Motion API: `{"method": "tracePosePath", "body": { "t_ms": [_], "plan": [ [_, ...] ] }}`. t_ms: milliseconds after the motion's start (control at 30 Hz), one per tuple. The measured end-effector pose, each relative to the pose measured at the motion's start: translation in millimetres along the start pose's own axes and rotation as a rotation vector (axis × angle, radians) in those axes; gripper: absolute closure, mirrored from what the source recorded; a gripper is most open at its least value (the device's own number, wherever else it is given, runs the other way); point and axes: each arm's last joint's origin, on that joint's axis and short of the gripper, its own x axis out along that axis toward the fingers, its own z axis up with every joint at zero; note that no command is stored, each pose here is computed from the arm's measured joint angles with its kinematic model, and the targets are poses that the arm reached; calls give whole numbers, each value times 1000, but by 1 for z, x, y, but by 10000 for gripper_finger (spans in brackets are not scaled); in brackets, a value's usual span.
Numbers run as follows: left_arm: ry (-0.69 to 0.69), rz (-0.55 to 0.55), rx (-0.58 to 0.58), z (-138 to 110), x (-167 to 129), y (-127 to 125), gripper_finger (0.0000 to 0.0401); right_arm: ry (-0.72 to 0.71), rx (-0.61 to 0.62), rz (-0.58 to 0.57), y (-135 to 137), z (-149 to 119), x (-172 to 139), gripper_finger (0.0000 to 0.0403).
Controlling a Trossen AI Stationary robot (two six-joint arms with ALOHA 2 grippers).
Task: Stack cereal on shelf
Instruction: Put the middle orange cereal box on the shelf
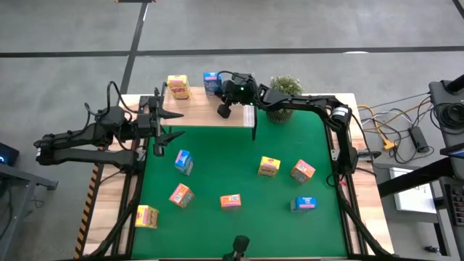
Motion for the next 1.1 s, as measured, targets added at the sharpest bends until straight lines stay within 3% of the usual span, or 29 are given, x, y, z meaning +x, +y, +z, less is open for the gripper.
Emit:
{"method": "tracePosePath", "body": {
  "t_ms": [233, 633, 900, 1100],
  "plan": [
    [15, -3, -36, -2, 2, 0, 170, 43, 7, 85, 14, 21, -24, 394],
    [105, -15, -128, -14, 28, -4, 170, 264, -4, 184, 37, 59, -125, 394],
    [206, -27, -153, -12, 48, -4, 170, 304, 52, 242, 62, 44, -173, 394],
    [274, -30, -197, -14, 53, -4, 170, 316, 54, 349, 104, 22, -190, 394]
  ]
}}
